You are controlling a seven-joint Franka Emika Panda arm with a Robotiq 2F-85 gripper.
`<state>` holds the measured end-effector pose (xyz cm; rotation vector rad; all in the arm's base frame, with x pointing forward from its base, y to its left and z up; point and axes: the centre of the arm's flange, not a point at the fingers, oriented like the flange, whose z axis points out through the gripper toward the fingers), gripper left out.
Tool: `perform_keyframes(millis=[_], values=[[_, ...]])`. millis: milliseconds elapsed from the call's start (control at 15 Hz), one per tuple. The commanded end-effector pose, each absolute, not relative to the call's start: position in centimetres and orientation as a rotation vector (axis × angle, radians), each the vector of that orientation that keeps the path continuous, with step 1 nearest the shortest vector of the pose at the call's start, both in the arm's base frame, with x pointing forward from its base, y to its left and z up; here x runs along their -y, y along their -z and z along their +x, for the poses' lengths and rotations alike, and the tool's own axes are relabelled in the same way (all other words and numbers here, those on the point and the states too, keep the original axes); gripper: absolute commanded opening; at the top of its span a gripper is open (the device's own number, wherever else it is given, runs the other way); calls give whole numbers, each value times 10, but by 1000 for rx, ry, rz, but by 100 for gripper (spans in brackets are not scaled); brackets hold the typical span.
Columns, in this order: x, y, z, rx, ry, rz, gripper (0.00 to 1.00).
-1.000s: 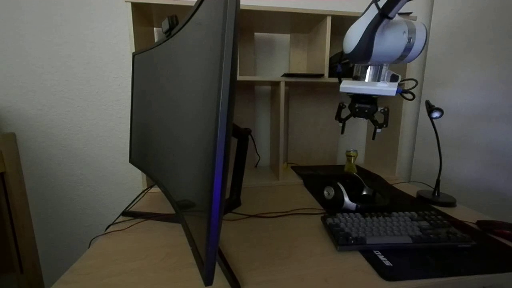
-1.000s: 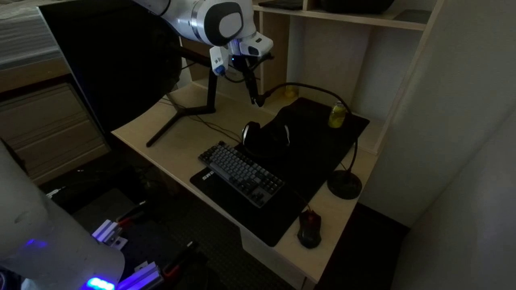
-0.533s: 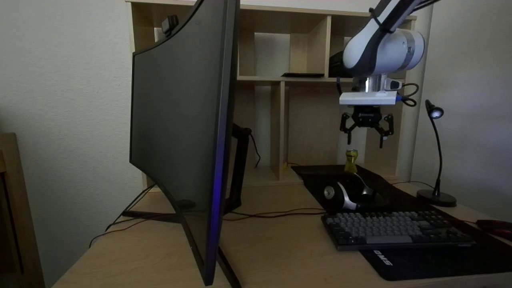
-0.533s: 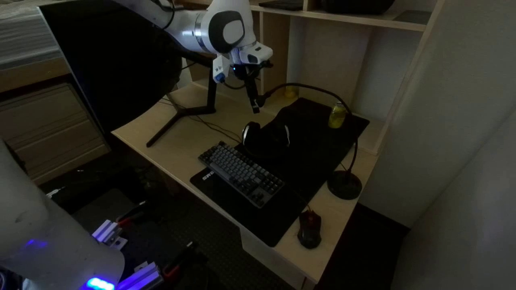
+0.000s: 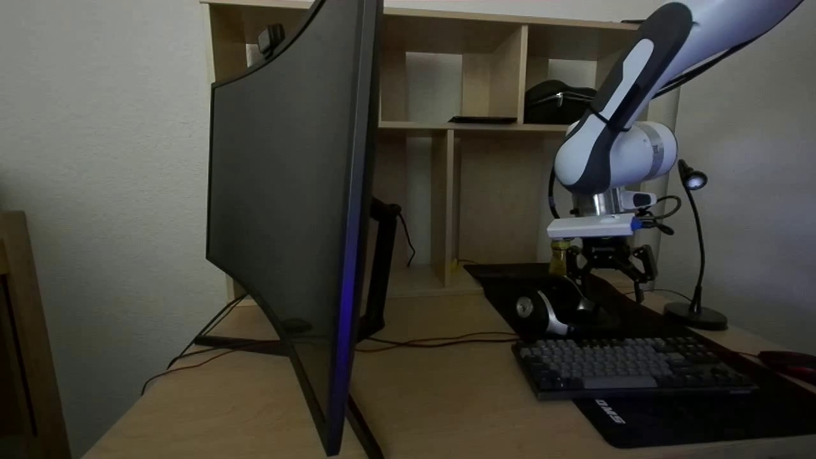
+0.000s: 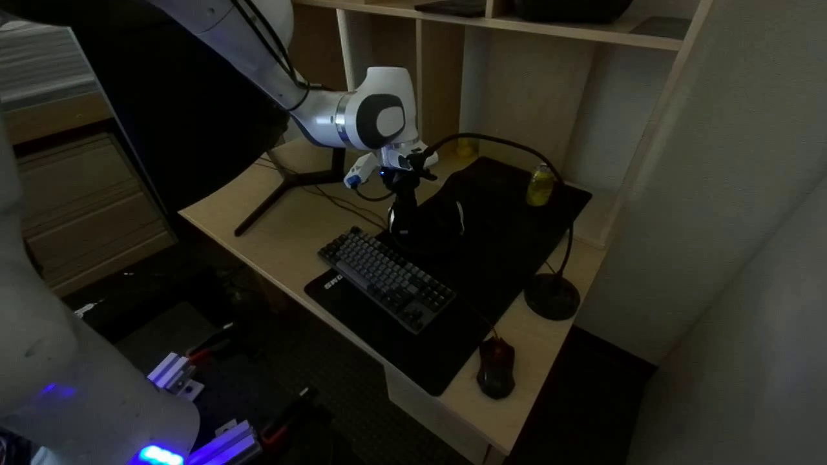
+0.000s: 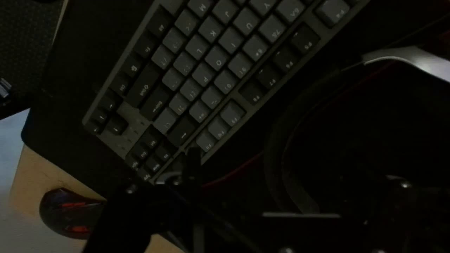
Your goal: Remove the headphones from the back of the monitor, put them on the table, and then hang them back on the back of the monitor
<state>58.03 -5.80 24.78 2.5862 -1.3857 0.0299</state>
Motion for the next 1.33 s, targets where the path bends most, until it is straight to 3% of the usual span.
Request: perform_keyframes(millis=[0,800,1267], values=[[58,-250,581,1387,-36,2588,100],[81,-167,602,1519,-315,2596,100],[92,-160,605,1545,-282,2561,100]])
